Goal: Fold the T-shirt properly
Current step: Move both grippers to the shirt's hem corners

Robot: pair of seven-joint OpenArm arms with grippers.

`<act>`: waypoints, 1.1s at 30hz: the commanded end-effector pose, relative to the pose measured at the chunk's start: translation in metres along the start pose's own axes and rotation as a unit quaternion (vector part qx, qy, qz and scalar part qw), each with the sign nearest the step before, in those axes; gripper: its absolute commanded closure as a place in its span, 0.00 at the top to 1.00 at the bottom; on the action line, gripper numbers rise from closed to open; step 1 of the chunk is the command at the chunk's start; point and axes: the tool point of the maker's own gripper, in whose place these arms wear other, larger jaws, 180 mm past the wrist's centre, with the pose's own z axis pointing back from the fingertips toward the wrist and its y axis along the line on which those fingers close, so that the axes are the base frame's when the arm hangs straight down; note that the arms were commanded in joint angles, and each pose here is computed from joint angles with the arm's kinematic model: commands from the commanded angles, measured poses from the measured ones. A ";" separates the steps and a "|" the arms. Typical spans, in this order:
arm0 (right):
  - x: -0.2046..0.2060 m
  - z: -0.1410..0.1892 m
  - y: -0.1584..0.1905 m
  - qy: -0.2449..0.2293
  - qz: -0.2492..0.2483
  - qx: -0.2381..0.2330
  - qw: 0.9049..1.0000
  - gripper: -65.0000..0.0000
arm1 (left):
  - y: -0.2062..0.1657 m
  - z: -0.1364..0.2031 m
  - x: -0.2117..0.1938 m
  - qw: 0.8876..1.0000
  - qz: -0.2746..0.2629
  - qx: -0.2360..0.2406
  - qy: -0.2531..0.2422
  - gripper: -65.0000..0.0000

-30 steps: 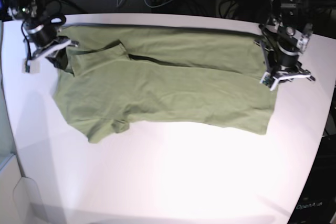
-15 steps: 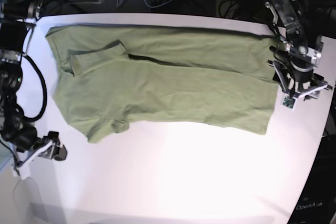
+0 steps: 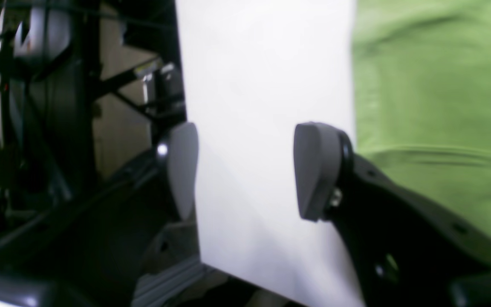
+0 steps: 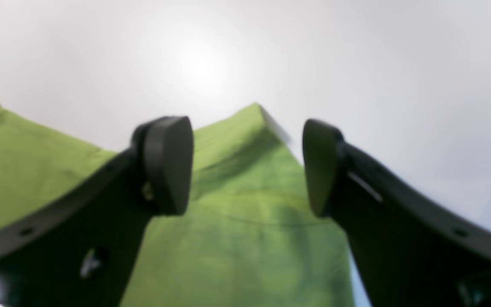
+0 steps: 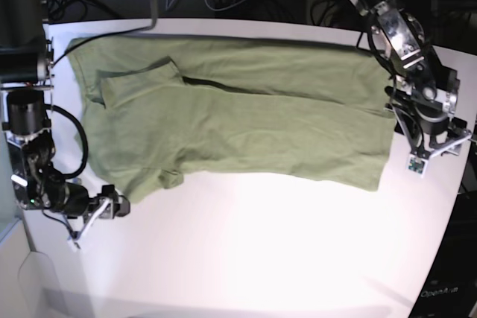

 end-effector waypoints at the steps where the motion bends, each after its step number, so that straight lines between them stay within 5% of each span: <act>1: 0.032 0.005 0.008 -0.037 0.022 0.012 0.999 0.62 | 0.012 0.004 0.012 1.000 0.004 0.019 -0.019 0.52; 19: -0.011 -0.039 0.016 -0.003 0.043 -0.010 0.999 0.60 | 0.012 0.004 0.011 1.000 0.004 0.019 -0.017 0.52; 22: -0.013 -0.040 0.018 -0.001 0.042 -0.008 0.999 0.49 | 0.012 0.004 0.012 1.000 0.003 0.019 -0.018 0.52; 28: -0.015 -0.042 0.020 0.001 0.042 -0.007 0.999 0.04 | 0.012 0.004 0.013 1.000 0.003 0.019 -0.019 0.52; 33: -0.013 -0.041 0.020 -0.001 0.044 -0.007 0.999 0.02 | 0.018 0.003 0.022 0.999 0.009 0.025 -0.026 0.52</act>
